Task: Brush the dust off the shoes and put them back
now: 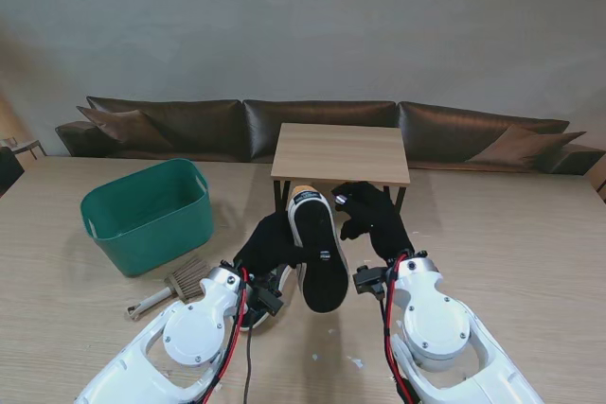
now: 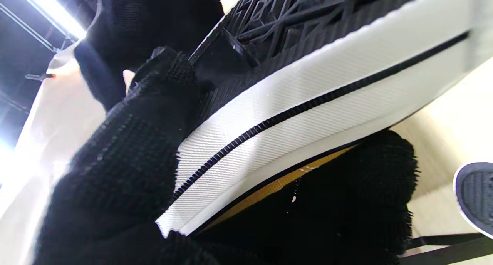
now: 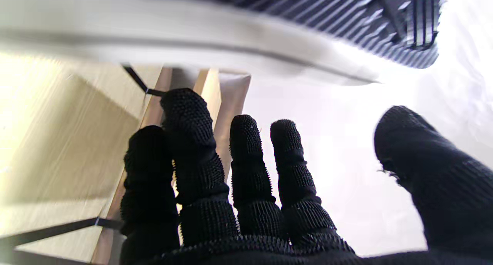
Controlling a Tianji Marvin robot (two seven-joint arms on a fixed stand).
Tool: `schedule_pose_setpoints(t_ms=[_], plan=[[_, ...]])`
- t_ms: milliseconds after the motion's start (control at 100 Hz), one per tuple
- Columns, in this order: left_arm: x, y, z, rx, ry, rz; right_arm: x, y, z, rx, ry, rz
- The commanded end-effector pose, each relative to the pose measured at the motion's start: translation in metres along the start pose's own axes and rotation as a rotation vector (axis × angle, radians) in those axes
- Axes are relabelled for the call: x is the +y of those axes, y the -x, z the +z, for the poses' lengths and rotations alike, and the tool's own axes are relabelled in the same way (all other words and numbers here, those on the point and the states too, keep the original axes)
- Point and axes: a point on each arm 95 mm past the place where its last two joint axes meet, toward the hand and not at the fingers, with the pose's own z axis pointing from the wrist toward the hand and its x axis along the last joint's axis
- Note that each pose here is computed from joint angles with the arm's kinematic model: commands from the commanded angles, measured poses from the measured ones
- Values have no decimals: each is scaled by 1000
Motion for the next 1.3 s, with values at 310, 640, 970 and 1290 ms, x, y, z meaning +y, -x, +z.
schedule_pose_setpoints(t_ms=[310,640,970,1290], plan=[[-28,-12,10,-66,101,-48,29,32,-5,-54,-235,-196],[-27,-15,25,-124,192,-103,17,37,-10,-44,-353,-265],[-15,-13,30,-128,277,-76,-10,40,-11,-60,-382,-267],[-12,-8,35,-127,271,-47,-29,46,-12,-77,-298,-225]])
